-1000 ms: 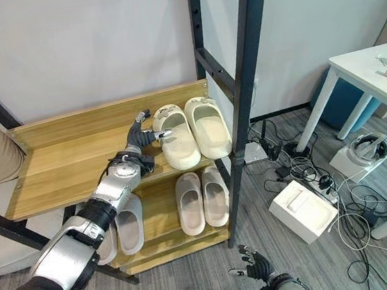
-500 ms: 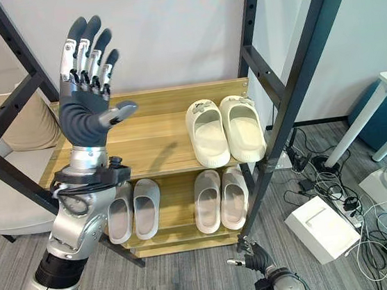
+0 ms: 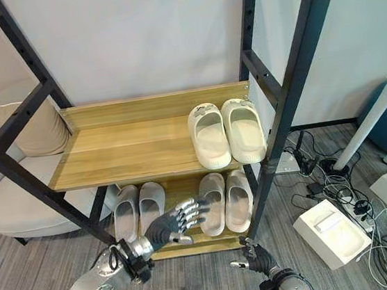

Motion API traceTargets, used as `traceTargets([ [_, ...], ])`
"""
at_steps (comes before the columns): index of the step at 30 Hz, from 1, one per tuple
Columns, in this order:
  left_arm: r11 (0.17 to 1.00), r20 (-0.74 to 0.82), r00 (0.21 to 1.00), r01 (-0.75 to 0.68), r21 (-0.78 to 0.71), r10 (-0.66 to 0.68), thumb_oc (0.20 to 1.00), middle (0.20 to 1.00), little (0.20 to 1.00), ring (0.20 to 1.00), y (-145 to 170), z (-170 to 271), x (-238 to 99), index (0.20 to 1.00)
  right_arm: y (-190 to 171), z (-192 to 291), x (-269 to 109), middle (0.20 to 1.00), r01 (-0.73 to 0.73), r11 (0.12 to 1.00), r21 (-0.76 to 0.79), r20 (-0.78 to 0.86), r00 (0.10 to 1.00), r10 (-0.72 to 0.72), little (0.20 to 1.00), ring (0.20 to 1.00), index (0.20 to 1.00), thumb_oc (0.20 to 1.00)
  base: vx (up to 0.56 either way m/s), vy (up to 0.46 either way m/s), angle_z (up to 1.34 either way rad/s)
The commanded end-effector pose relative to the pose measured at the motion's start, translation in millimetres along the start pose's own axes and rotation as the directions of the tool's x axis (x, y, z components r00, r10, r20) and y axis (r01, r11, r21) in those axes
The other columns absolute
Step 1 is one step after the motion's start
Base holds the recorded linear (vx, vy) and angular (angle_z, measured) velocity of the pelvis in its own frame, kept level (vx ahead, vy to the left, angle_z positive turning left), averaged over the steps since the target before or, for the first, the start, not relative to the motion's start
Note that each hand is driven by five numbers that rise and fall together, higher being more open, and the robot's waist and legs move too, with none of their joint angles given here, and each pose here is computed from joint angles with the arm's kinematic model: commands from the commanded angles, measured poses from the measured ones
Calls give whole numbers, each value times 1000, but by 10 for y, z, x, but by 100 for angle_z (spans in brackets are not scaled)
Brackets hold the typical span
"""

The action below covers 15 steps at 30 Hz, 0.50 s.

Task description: Arrange the slippers neatly on the shoe rack.

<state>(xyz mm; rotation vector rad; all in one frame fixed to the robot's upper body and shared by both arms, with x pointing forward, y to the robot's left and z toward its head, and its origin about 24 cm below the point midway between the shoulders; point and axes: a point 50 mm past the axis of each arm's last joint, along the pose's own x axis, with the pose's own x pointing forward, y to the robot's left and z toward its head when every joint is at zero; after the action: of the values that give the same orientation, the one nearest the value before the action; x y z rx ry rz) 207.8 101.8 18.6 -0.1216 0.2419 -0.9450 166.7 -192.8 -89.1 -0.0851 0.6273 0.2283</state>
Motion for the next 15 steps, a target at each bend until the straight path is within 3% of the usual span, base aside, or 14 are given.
traceTargets([
  [1,990,11,1000,9,142,-11,1000,1000,1000,1000,116,91,51,1000,47,259,65,1000,-30,999,45,136,990,24,1000,1000,1000,1000,-1,9,-4],
  [4,963,-173,958,-195,185,227,1000,1000,1000,1000,344,-440,-157,1000,25,190,56,1000,-16,998,53,103,995,10,1000,1000,1000,1000,-7,11,-5],
  [6,863,-305,807,-474,178,506,1000,1000,1000,1000,534,-913,-429,1000,-13,111,48,1000,24,997,73,67,997,-29,1000,1000,1000,1000,-21,-1,-5],
  [7,862,-303,807,-475,177,507,1000,1000,1000,1000,532,-917,-420,1000,-17,112,48,1000,25,997,70,67,997,-29,1000,1000,1000,1000,0,0,0],
  [8,792,-363,710,-586,171,603,1000,1000,1000,1000,577,-1117,-525,1000,-58,64,43,1000,62,995,81,47,997,-66,1000,1000,1000,1000,-18,-4,5],
  [10,760,-386,665,-622,187,639,1000,1000,1000,1000,602,-1183,-568,1000,-91,49,42,1000,81,994,79,38,996,-84,1000,1000,1000,1000,-16,-2,10],
  [11,684,-434,566,-706,186,701,1000,1000,1000,1000,649,-1312,-706,1000,-144,5,30,1000,116,991,71,17,993,-117,1000,1000,1000,1000,-10,1,4],
  [13,584,-470,458,-796,161,754,1000,1000,1000,1000,705,-1402,-864,1000,-208,-66,7,1000,151,987,60,-15,989,-150,1000,1000,1000,1000,-4,-5,-2],
  [15,557,-460,439,-815,158,772,1000,1000,1000,1000,733,-1392,-903,1000,-244,-91,-8,1000,169,984,62,-25,986,-168,1000,1000,1000,1000,0,-6,-5],
])
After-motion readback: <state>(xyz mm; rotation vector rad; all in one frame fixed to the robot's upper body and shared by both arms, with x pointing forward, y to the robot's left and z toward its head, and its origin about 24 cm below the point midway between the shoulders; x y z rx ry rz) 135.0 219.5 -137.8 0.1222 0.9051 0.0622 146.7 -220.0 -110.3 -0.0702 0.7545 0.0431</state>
